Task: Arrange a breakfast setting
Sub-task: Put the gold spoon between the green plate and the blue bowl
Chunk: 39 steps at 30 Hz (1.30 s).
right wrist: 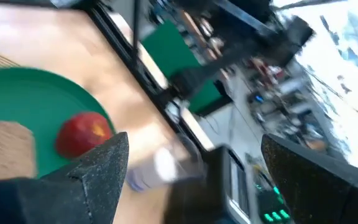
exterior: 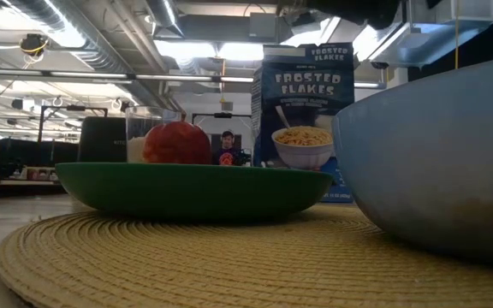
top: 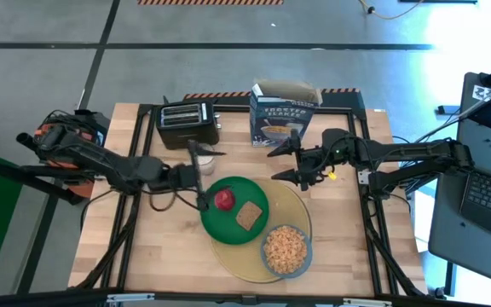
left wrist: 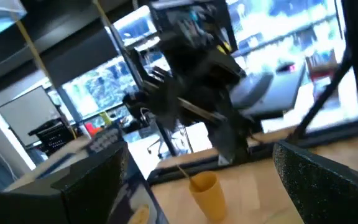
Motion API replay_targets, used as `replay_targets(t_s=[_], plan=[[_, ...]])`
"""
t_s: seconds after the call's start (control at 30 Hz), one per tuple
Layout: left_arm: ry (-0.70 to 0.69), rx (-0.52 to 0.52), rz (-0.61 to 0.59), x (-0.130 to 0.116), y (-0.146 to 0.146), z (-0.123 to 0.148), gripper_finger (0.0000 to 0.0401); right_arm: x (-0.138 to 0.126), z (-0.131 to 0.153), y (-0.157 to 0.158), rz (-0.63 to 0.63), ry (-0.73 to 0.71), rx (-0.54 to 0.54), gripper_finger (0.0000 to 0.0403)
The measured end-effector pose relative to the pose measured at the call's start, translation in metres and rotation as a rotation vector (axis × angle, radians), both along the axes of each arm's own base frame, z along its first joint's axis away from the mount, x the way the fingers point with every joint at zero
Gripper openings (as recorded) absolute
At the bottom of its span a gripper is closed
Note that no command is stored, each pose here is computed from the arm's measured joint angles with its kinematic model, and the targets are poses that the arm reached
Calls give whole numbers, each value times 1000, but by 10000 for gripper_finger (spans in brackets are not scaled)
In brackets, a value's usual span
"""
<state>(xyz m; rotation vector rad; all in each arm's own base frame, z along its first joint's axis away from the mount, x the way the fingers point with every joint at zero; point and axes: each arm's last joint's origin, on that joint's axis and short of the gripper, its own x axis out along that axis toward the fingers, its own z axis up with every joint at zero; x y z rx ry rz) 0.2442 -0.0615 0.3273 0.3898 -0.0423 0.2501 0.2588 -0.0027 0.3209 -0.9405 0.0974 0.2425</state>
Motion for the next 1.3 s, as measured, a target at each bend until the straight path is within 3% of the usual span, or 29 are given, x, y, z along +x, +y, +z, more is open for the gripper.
replay_targets(t_s=[0.2, 0.4, 0.47, 0.63, 0.73, 0.87, 1.07, 1.3], plan=[[-103, -79, -12, -51, 18, -12, 397, -1, 0, 4, 117, 37, 153, 342], [-319, -169, 58, -97, 41, -33, 397, -1, -1, 4, 106, 54, 185, 342], [-369, -183, 63, -108, 44, -36, 397, -4, -4, 0, -45, 96, 208, 342], [-406, -215, 50, -118, 47, -39, 397, -29, -9, -16, -604, 139, 192, 342], [-408, -230, 26, -118, 46, -39, 397, -53, -19, -19, -750, 87, 251, 342], [-405, -230, 22, -117, 46, -39, 397, -89, -45, -17, -775, 4, 413, 342], [-404, -234, 20, -117, 46, -39, 397, -126, -89, -15, -703, -264, 681, 342], [-404, -236, 19, -117, 46, -39, 397, -147, -98, -13, -598, -385, 729, 342]])
